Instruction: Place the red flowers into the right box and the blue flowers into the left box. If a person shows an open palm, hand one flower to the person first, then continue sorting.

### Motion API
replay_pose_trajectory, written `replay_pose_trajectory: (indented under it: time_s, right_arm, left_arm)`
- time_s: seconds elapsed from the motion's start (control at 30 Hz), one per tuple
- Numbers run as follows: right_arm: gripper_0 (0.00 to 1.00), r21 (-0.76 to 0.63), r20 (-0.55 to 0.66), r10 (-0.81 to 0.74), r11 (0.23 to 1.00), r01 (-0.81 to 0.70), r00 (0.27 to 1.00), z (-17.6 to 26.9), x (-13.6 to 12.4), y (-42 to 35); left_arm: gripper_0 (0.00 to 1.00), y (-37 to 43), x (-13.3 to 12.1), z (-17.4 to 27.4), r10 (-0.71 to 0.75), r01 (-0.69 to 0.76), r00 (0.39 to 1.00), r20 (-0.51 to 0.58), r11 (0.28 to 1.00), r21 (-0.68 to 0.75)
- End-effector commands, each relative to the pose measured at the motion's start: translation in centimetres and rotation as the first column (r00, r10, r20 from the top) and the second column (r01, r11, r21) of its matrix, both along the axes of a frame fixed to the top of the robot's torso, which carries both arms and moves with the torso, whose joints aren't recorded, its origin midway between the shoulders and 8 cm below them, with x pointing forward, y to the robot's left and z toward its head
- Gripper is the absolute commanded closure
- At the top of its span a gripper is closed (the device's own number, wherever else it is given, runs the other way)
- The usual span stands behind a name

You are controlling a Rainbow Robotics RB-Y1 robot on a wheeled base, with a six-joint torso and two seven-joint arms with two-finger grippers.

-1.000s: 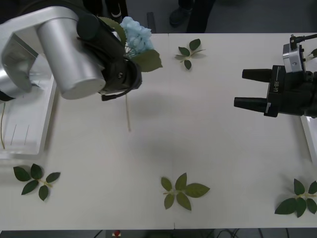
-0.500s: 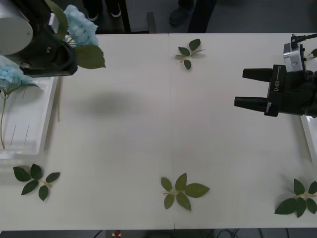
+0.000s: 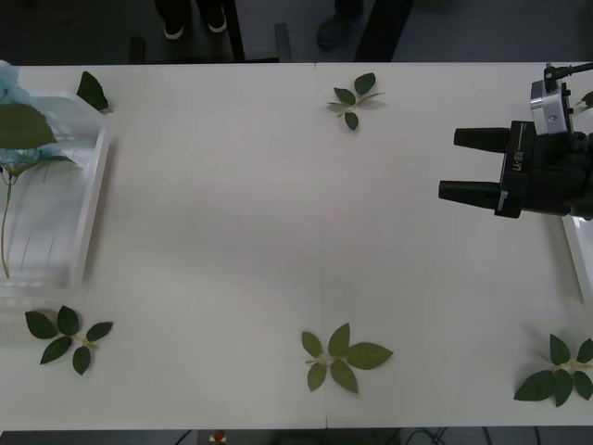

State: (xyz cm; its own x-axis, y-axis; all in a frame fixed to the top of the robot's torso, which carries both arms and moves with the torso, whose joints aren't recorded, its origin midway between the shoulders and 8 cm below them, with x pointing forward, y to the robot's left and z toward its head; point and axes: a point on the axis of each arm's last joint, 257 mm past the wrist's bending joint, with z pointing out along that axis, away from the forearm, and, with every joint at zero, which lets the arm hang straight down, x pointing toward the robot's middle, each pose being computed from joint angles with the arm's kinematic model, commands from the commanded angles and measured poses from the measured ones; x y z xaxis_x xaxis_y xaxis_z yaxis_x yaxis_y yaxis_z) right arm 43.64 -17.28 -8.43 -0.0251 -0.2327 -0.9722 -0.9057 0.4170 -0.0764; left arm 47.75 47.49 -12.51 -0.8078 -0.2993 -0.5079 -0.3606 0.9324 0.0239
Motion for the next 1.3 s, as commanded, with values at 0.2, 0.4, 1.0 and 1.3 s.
replay_pose_trajectory:
  time_s: [0.2,0.4,1.0,1.3]
  right_arm:
    - [0.03,-0.003,0.048,0.018,1.0,-0.017,0.999,1.6,-0.2,0.4]
    - [0.03,-0.003,0.048,0.018,1.0,-0.017,0.999,1.6,-0.2,0.4]
    - [0.03,-0.003,0.048,0.018,1.0,-0.017,0.999,1.6,-0.2,0.4]
    - [0.03,-0.003,0.048,0.018,1.0,-0.017,0.999,1.6,-0.2,0.4]
  left_arm:
    - [1.0,4.5,1.2,-0.7,0.007,-0.011,0.999,0.053,0.997,0.08]
    - [1.0,6.4,2.8,-3.4,0.027,-0.038,0.994,0.105,0.994,0.104]
    - [1.0,7.0,3.3,-8.0,0.015,-0.03,0.989,0.147,0.994,0.101]
    - [1.0,7.8,3.1,-10.9,0.011,-0.029,0.986,0.165,0.994,0.103]
